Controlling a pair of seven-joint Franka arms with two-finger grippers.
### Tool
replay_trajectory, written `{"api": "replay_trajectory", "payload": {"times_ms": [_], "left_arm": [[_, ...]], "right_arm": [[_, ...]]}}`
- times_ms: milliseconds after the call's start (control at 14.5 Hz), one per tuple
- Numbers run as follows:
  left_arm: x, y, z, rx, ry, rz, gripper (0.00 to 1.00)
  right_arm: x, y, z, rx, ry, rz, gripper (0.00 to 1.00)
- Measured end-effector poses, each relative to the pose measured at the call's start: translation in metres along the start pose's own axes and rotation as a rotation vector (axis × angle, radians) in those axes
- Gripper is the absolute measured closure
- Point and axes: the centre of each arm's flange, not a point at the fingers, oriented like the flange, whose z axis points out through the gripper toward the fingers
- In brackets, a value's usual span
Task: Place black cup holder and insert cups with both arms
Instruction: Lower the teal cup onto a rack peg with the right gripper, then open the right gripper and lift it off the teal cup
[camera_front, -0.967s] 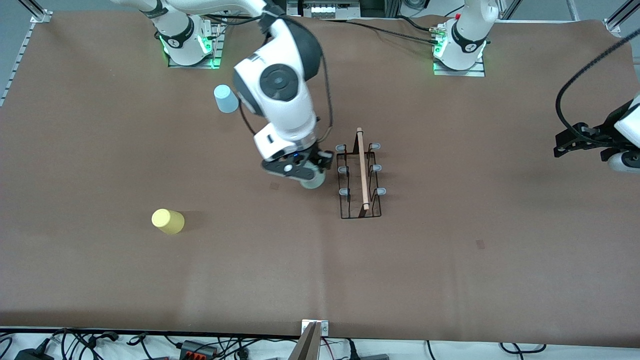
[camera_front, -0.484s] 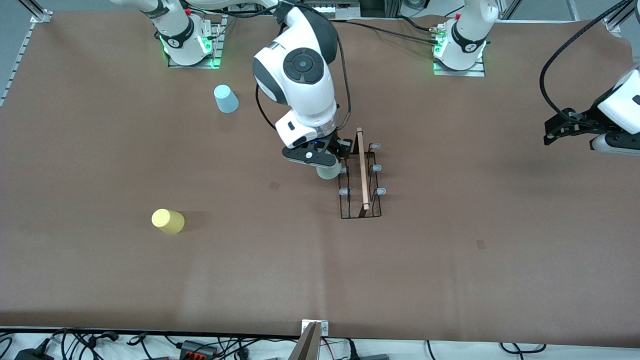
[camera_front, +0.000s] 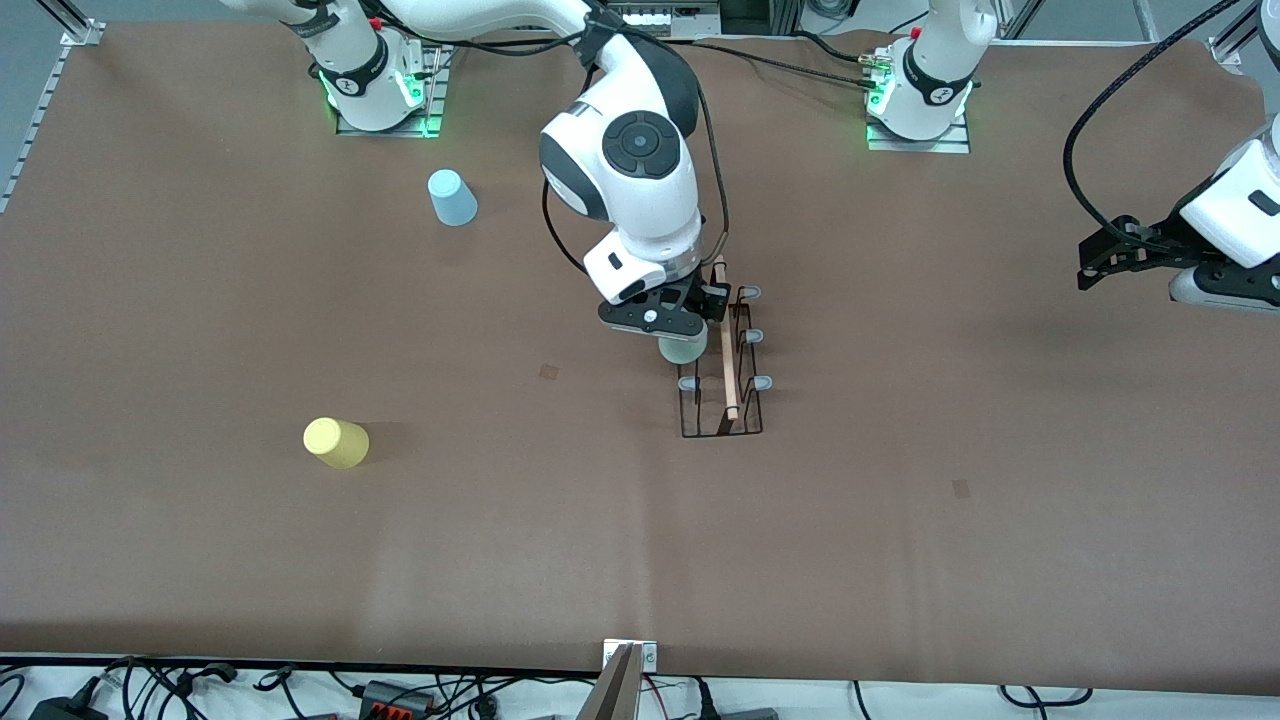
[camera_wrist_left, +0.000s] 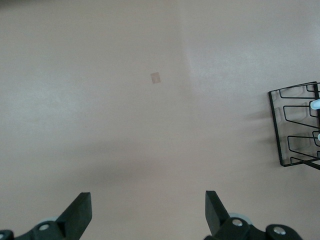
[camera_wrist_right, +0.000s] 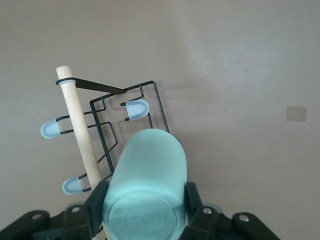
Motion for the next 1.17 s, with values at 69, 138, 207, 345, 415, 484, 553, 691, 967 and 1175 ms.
{"api": "replay_trajectory", "payload": {"times_ms": [69,138,207,345,415,484,553,691,967,1175], "left_arm": [[0.000,0.000,0.000,0.000,0.000,0.000,0.00],[0.000,0.000,0.000,0.000,0.000,0.000,0.00],[0.000,0.000,0.000,0.000,0.001,0.000,0.00],[0.000,0.000,0.000,0.000,0.000,0.000,0.00],[0.000,-0.001,0.000,0.000,0.000,-0.001,0.00],[0.000,-0.001,0.000,0.000,0.000,-0.001,0.00],[0.000,-0.001,0.000,0.000,0.000,-0.001,0.00],[0.000,-0.001,0.001,0.000,-0.001,-0.002,0.00],[0.000,-0.002,0.001,0.000,-0.001,-0.003,0.00],[0.000,-0.002,0.001,0.000,-0.001,-0.003,0.00]], "right_arm": [[0.001,-0.001,0.001,0.006,0.004,0.000,0.33],[0.001,-0.001,0.002,0.008,0.006,0.000,0.33],[0.000,-0.001,0.003,0.009,0.006,-0.001,0.33],[-0.003,-0.003,0.007,0.005,0.003,-0.006,0.33],[-0.006,-0.004,0.012,0.002,0.000,-0.009,0.33],[-0.008,-0.005,0.016,-0.002,-0.002,-0.013,0.33],[-0.010,-0.006,0.020,-0.004,-0.004,-0.015,0.29],[-0.011,-0.006,0.022,-0.006,-0.005,-0.016,0.10],[-0.008,-0.005,0.022,-0.007,-0.003,-0.019,0.00],[0.009,0.005,0.015,-0.010,0.009,-0.048,0.00]]}}
